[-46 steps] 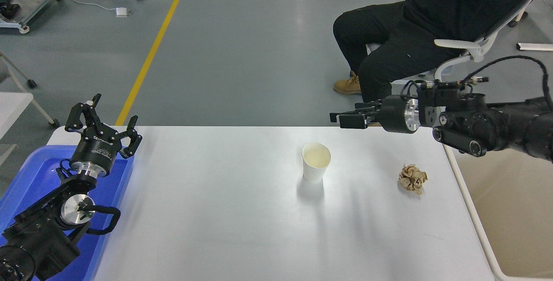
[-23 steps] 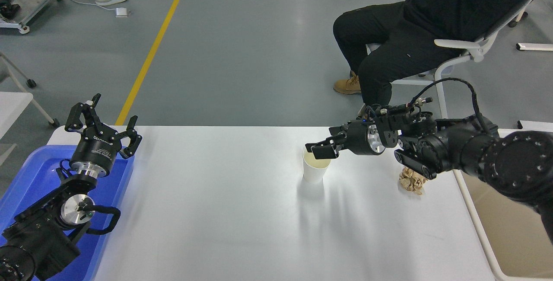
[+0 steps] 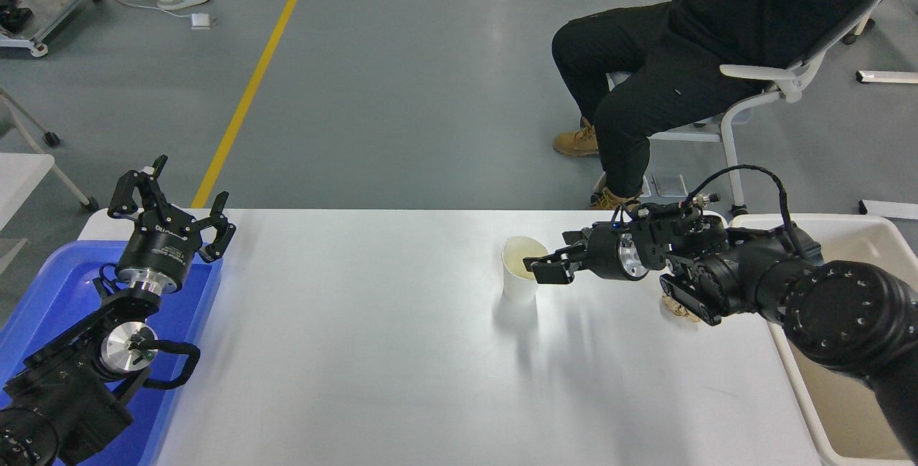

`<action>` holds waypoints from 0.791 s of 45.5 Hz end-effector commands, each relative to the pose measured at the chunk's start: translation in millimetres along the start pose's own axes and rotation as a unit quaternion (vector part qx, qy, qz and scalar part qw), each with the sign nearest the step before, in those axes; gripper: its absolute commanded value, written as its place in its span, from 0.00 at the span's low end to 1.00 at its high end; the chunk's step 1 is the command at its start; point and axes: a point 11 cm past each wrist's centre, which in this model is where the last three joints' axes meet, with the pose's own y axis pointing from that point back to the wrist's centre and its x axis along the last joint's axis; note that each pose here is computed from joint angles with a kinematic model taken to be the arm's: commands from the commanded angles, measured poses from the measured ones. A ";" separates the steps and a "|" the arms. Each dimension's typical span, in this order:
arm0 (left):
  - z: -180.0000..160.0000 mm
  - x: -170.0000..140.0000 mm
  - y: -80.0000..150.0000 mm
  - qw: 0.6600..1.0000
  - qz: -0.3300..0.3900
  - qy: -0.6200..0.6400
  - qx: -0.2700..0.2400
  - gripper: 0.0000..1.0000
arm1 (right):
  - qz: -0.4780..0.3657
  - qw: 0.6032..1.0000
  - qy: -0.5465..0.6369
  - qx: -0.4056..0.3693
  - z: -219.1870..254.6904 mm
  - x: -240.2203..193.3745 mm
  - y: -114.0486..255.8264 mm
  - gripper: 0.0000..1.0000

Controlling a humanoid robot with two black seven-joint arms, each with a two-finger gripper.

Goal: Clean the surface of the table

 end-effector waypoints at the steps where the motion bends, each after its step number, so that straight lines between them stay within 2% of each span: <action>1: -0.4 -0.3 0.0 1.000 0.000 0.000 0.000 1.00 | -0.001 1.000 0.000 -0.005 1.7 -3.6 0.0 0.93; 25: -0.4 -0.3 0.0 1.000 0.000 0.000 0.000 1.00 | -0.001 1.000 0.001 0.004 -5.7 -2.9 -5.0 0.92; 36: 0.2 0.1 0.0 1.000 0.000 0.000 0.000 1.00 | -0.008 1.000 0.007 0.005 -6.0 -5.9 -5.0 0.85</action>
